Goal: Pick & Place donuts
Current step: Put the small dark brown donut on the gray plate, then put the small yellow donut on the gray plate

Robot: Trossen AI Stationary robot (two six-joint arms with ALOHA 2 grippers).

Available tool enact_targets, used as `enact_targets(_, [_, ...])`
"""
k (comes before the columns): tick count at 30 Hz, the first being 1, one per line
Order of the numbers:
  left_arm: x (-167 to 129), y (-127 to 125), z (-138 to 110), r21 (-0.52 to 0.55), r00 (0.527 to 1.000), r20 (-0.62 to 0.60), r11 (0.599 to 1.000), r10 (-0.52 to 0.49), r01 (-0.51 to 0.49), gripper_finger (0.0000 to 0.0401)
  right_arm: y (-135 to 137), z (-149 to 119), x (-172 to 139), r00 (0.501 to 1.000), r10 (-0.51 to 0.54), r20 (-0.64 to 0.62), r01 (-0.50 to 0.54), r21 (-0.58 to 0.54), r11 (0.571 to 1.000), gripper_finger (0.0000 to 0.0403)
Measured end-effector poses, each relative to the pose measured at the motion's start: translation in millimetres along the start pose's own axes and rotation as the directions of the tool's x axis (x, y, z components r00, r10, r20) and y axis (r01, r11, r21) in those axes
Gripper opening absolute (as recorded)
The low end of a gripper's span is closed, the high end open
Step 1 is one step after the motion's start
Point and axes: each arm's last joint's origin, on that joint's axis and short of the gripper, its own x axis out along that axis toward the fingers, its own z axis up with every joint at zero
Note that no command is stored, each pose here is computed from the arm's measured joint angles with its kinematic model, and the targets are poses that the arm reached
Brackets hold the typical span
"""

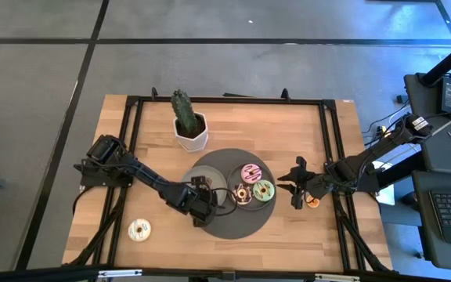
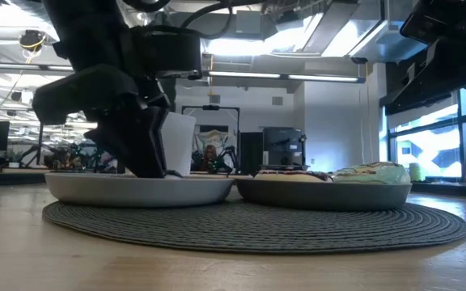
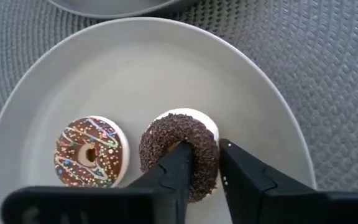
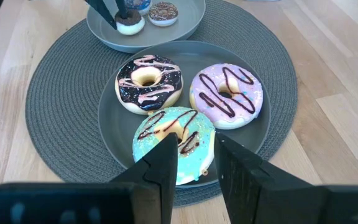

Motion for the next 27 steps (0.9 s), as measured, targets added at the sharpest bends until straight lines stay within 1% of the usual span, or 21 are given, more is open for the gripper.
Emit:
enact_targets(3, [0, 1, -1, 0.005, 1.0, -0.007, 1.0, 0.013, -0.013, 0.0105, 0, 0, 0, 1.0, 0.0, 0.001, 0.0, 0.0, 1.0, 0.0108])
enact_targets(7, [0, 3, -2, 0.012, 0.998, 0.004, 0.998, 0.063, -0.063, 0.0139, 0, 1, 0, 1.0, 0.003, 0.004, -0.003, 0.003, 1.0, 0.0108])
enact_targets(11, [0, 3, -2, 0.012, 0.998, 0.002, 0.998, 0.061, -0.061, 0.0168, 0, 1, 0, 1.0, 0.002, 0.004, -0.002, 0.003, 1.0, 0.0108])
enact_targets(15, [0, 2, -2, 0.045, 0.998, 0.0, 0.997, 0.058, -0.057, 0.0191, 0, 0, 0, 1.0, 0.002, 0.004, -0.002, 0.003, 1.0, 0.0108])
enact_targets(20, [-7, 6, 1, 0.045, 0.999, 0.015, 0.998, 0.052, -0.053, 0.0202, 0, 0, 0, 1.0, 0.002, 0.004, -0.002, 0.003, 1.0, 0.0108])
enact_targets(27, [-33, 15, 9, 0.022, 0.996, 0.082, 0.999, 0.028, -0.03, 0.0197, 1, 0, 0, 1.0, 0.016, -0.005, -0.016, 0.002, 1.0, 0.0108])
